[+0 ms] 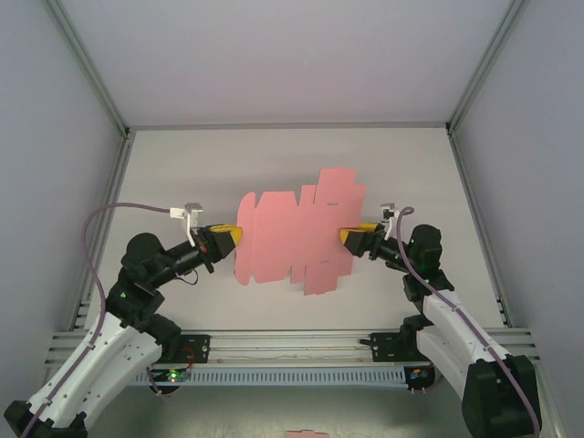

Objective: Assemble paper box

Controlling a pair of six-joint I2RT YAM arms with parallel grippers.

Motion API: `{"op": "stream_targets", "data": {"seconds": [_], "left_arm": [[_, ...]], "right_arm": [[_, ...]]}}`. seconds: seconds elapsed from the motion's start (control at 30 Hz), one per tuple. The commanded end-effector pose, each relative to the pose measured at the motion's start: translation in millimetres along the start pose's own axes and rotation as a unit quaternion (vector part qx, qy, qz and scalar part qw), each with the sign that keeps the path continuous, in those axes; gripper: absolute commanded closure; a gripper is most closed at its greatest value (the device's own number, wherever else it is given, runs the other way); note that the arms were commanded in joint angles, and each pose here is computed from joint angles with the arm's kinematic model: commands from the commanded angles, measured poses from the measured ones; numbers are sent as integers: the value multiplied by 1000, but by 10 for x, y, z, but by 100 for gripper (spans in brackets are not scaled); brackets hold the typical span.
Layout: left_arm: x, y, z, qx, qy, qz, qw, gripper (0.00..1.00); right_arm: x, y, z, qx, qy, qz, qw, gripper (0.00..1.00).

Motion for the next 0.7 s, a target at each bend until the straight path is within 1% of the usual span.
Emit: {"op": "stream_targets", "data": {"seconds": [0.0,0.03,0.1,0.17,0.2,0.27,0.3,0.37,0.4,0.43,0.47,0.5,0.57,0.6,0.63,0.67], "left_arm": [[107,-42,-78,-4,24,-26,999,100],[110,-46,-80,-5,25,-29,999,100],[121,-51,-62,4,20,-31,999,100],[135,-66,13,35,14,-35,999,100],[138,-76,62,54,10,-38,998,100],[137,-91,127,76,7,-47,996,100],[130,-97,161,87,5,-49,995,100],[118,-107,219,107,1,-49,993,100],[98,-119,266,124,-4,-47,991,100],[82,-129,305,136,-7,-46,990,100],[57,-134,331,143,-7,-45,989,100],[31,-143,358,151,-9,-43,988,100],[-15,-152,394,159,-11,-39,986,100],[-51,-159,429,168,-14,-36,985,100],[-83,-164,472,180,-19,-32,983,100],[-127,-177,532,198,-26,-26,979,88]], "right_arm": [[88,-57,301,71,-46,-6,996,27],[90,-77,331,75,-51,-10,996,27],[86,-107,370,78,-58,-15,995,31],[80,-130,381,72,-59,-16,996,37],[73,-145,394,72,-59,-18,996,42],[68,-177,446,80,-66,-21,994,49],[67,-192,465,81,-69,-23,994,56],[73,-210,477,78,-75,-29,994,64],[80,-215,488,77,-77,-31,994,70],[80,-217,487,77,-78,-31,993,73],[84,-215,488,77,-76,-31,994,76],[90,-213,491,77,-77,-30,994,82],[117,-204,494,73,-76,-30,994,89],[130,-197,499,69,-76,-28,994,96],[144,-189,483,61,-72,-26,995,100],[161,-179,467,52,-68,-26,996,100]]}}
Point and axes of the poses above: each hand's point on the last joint's axis, 136 mm out from that joint toward the fingers, its own y axis out along the fingers, its own z axis along the line the jaws close on, x = y × z, the point moved 4 cm from there along -y, back along the fingers, and after that the axes turned 8 degrees about y, right-handed, at the moved point
